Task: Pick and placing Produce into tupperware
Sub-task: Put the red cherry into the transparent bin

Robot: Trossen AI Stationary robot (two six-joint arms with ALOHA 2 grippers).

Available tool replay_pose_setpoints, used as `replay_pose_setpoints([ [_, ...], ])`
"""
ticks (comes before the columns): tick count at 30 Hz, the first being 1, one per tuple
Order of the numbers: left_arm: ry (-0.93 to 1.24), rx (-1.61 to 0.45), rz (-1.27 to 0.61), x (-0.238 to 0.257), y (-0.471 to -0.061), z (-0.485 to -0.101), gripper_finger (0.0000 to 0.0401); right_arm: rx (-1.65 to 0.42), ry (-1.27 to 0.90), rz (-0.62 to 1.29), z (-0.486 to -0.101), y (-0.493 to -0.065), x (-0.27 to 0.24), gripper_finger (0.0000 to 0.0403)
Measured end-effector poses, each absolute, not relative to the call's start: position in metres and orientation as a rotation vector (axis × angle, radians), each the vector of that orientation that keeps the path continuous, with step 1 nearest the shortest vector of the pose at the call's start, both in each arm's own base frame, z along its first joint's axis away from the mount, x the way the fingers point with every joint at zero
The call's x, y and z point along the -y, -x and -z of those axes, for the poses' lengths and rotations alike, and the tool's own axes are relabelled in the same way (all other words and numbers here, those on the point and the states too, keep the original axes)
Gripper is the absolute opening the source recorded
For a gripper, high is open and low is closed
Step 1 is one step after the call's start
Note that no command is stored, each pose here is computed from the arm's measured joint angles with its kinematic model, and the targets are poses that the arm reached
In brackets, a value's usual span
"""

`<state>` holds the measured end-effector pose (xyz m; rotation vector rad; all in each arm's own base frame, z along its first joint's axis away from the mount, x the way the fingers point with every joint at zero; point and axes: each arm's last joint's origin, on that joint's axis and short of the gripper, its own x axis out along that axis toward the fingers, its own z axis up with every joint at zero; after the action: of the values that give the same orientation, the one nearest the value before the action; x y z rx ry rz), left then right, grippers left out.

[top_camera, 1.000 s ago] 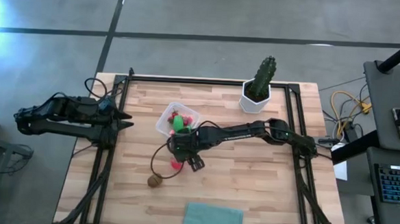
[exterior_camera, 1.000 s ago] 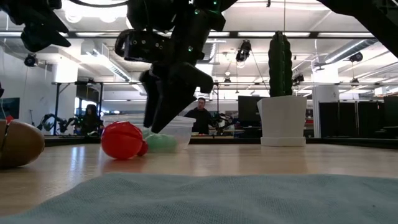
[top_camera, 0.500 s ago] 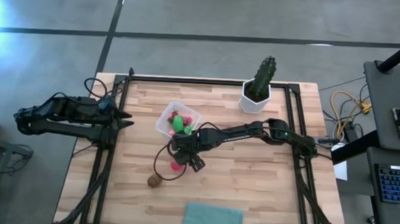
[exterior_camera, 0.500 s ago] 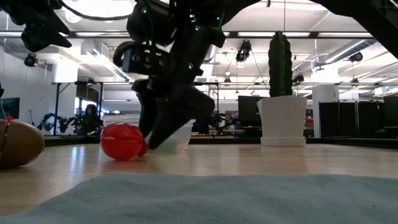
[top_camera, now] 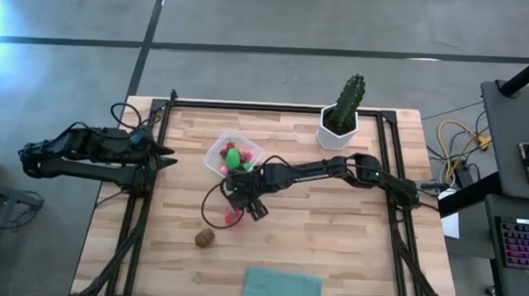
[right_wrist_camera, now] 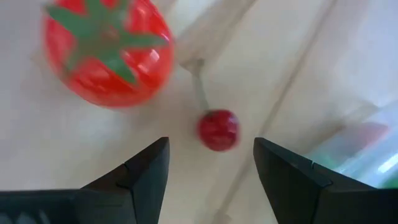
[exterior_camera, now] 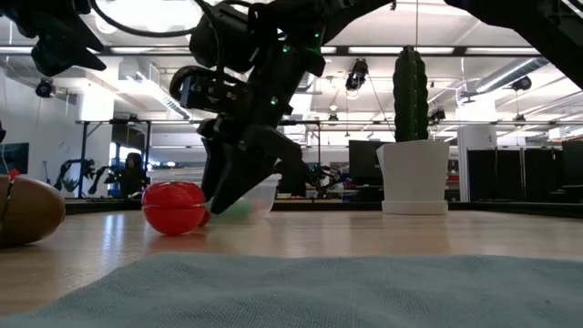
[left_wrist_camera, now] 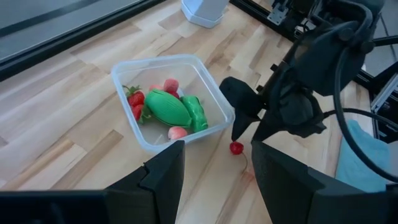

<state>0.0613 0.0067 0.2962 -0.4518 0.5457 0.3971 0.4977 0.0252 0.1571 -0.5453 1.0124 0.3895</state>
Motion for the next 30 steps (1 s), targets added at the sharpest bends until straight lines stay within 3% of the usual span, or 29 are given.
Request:
replay_pose_setpoints([
  [24,0.468,-0.544,-0.411,-0.007,-0.062,-0.296,0.0173,-0.976,0.511,-0.376,-0.144,-0.505,-0.024,0.0225],
  [30,0.468,-0.544,-0.411,-0.007,-0.062,-0.296,0.0173,-1.044,0.479,-0.383,-0.141,-0.500,-0.023,0.0198],
])
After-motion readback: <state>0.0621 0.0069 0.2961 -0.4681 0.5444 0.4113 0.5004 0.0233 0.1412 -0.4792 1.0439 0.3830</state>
